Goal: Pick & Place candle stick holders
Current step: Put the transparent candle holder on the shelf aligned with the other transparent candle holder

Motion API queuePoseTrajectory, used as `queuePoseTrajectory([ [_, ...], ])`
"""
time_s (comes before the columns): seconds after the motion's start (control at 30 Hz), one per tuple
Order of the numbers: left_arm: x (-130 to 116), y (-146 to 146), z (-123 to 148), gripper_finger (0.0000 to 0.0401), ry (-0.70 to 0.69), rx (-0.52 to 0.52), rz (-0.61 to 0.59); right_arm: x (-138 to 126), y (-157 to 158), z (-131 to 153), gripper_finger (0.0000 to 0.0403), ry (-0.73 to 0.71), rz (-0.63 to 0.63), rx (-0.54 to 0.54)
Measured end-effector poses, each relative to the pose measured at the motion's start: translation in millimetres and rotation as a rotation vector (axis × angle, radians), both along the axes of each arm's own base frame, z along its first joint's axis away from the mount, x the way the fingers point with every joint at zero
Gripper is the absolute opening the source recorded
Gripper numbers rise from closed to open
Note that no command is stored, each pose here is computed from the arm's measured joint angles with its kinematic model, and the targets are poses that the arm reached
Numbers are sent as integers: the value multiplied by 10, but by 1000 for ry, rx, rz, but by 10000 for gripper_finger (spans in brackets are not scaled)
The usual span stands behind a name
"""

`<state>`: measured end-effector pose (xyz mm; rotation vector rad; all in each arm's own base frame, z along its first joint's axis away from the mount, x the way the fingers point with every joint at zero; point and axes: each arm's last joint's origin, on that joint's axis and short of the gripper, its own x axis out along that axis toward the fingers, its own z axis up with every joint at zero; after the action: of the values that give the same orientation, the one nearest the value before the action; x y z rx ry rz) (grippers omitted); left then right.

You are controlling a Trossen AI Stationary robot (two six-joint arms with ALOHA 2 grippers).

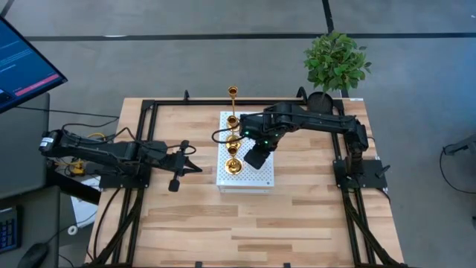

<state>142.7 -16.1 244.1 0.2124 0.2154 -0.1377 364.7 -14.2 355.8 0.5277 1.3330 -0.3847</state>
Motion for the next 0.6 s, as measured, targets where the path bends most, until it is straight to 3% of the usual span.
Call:
queuePoseTrajectory([
  [0.4,0,0,0,8,0,0,0,8,-4,1,54,-8,11,-19],
  [0.6,0,0,0,8,0,0,0,11,-4,1,86,-11,39,-26],
])
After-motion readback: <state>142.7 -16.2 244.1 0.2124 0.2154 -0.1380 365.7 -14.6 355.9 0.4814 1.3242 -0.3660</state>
